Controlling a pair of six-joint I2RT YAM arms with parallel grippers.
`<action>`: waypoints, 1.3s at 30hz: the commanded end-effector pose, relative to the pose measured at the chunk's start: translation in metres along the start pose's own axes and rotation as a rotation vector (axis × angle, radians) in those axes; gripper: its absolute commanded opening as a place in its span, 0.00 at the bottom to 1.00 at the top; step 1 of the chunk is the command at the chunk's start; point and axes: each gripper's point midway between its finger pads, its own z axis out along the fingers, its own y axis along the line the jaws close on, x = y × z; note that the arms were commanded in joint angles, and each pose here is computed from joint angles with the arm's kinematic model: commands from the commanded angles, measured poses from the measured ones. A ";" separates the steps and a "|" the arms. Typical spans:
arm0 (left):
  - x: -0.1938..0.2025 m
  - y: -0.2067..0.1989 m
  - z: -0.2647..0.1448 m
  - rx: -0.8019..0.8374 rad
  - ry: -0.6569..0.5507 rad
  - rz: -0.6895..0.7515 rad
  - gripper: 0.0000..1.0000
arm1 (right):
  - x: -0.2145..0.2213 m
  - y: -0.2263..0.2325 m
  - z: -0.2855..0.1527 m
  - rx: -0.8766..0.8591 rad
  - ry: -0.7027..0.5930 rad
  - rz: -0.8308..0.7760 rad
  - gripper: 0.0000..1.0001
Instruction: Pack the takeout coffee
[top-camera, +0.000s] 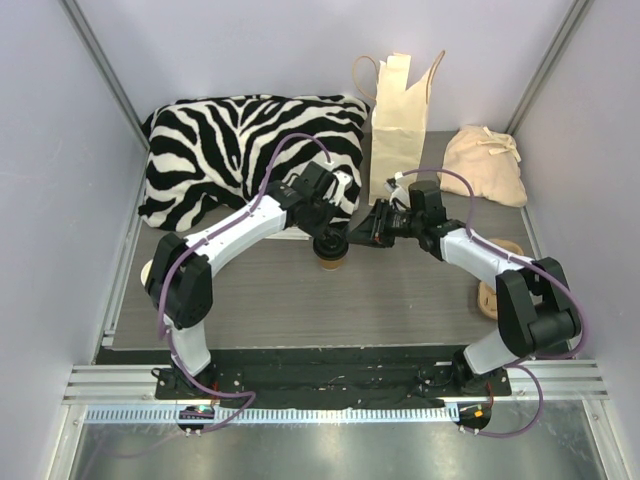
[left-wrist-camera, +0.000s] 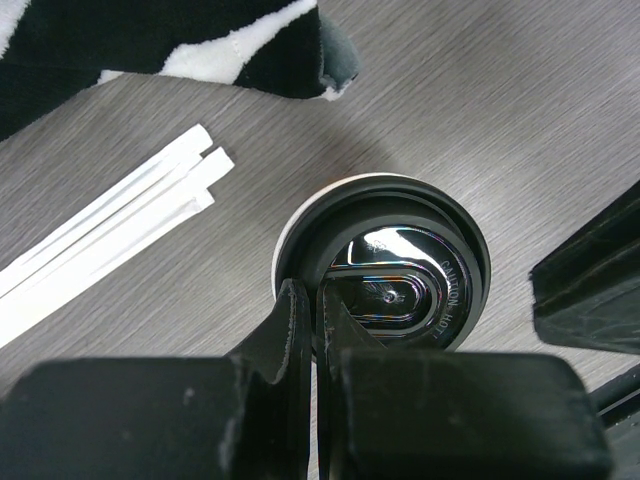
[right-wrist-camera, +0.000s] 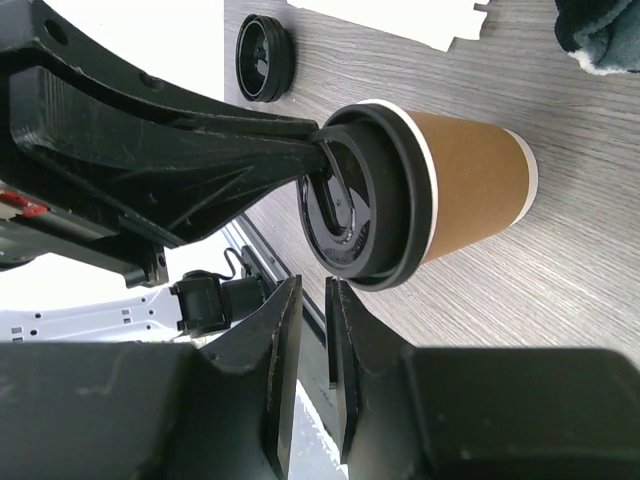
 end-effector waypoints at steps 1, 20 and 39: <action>-0.005 -0.006 0.005 0.028 -0.016 -0.015 0.00 | -0.002 0.006 0.007 -0.027 -0.007 -0.024 0.24; -0.001 0.006 -0.009 -0.030 -0.018 -0.009 0.00 | 0.003 0.009 0.031 -0.053 0.026 -0.020 0.23; 0.009 0.011 -0.014 -0.050 0.004 0.027 0.00 | 0.001 0.034 0.031 -0.105 0.028 -0.069 0.23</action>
